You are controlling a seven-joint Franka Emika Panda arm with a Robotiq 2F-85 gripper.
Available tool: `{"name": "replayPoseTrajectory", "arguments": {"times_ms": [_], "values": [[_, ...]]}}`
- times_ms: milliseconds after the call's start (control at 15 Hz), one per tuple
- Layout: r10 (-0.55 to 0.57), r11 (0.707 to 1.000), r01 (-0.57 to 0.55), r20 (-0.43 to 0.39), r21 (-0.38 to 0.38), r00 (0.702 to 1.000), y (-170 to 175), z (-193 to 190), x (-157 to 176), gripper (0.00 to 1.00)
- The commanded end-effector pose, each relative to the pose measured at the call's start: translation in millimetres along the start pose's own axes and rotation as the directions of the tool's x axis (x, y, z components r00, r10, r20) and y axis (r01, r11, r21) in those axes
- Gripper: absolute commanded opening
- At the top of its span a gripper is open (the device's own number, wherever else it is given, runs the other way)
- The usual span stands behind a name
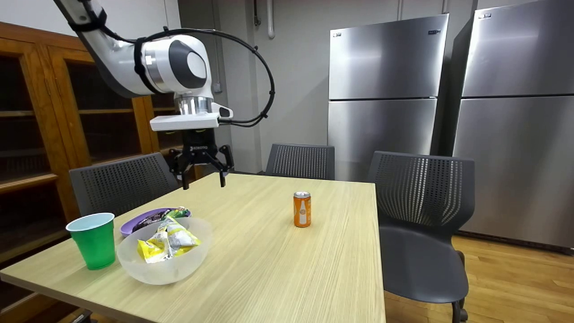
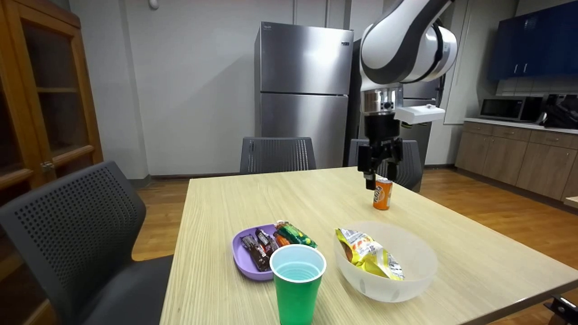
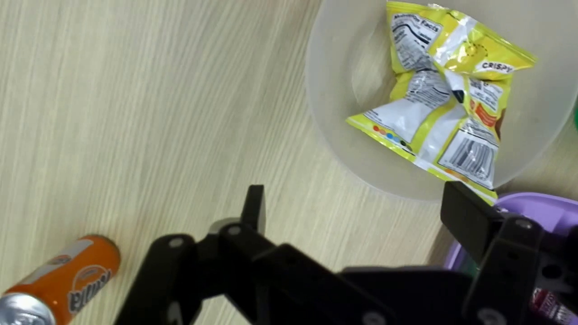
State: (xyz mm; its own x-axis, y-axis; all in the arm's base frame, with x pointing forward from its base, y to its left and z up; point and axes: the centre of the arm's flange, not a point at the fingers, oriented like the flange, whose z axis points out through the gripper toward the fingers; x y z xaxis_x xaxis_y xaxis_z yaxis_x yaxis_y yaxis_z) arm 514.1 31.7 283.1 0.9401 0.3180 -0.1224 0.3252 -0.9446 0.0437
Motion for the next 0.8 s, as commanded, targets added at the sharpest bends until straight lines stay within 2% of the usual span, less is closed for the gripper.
{"name": "replayPoseTrajectory", "arguments": {"times_ms": [0, 267, 333, 467, 733], "values": [[0.016, 1.000, -0.017, -0.026, -0.008, 1.000, 36, -3, -34, 1.00], [0.065, 0.998, -0.065, -0.019, -0.002, 0.998, 73, 6, -51, 1.00], [0.070, 0.997, -0.070, -0.004, 0.008, 0.998, 62, 8, -36, 1.00], [0.086, 0.996, -0.086, -0.001, 0.011, 0.996, 74, 11, -43, 1.00], [0.087, 0.996, -0.087, -0.001, 0.011, 0.996, 74, 11, -43, 1.00]]}}
